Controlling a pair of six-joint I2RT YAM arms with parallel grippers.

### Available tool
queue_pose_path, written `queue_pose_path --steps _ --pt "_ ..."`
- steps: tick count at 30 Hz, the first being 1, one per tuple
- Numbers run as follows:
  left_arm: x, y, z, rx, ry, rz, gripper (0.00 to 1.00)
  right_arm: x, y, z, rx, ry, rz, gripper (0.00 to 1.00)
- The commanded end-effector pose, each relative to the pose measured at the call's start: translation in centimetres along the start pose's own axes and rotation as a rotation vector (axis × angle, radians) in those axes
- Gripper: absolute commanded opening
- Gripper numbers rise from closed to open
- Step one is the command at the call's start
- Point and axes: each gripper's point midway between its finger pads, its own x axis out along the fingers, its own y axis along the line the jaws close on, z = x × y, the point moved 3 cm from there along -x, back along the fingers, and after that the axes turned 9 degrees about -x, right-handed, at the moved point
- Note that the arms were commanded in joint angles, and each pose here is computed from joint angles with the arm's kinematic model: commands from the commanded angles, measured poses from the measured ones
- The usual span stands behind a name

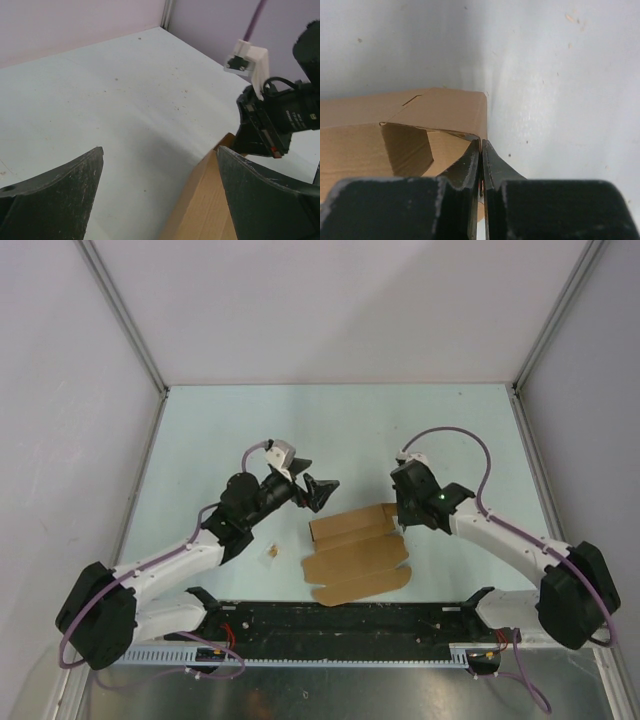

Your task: Fold the paper box

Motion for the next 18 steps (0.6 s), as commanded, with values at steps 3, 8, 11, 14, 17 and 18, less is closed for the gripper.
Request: queue_pose_path --steps 3,8,11,14,17,18 --pt "0.0 -1.2 0.2 0.038 0.02 -0.088 1.0 0.2 1.0 4.6 -0.213 -0.097 0.06 0.07" --pt "0.3 -0.7 -1.0 0.023 0.063 -0.073 1.0 0.8 1.1 5.7 -0.333 -0.106 0.077 0.07" --pt "0.2 -0.3 -1.8 0.017 0.082 -0.063 1.0 1.4 1.1 6.2 -0.371 -0.115 0.099 0.06" --pt "0.4 0.0 -2.4 0.015 0.104 -0.056 0.99 1.6 1.4 6.6 -0.351 -0.126 0.151 0.07" --pt "1.0 0.0 -3.4 0.026 0.143 -0.083 1.0 1.7 1.9 7.0 -0.331 -0.139 0.195 0.12" --pt "1.1 -0.3 -3.5 0.03 0.154 -0.106 0.99 1.8 2.1 7.0 -0.329 -0.139 0.206 0.13"
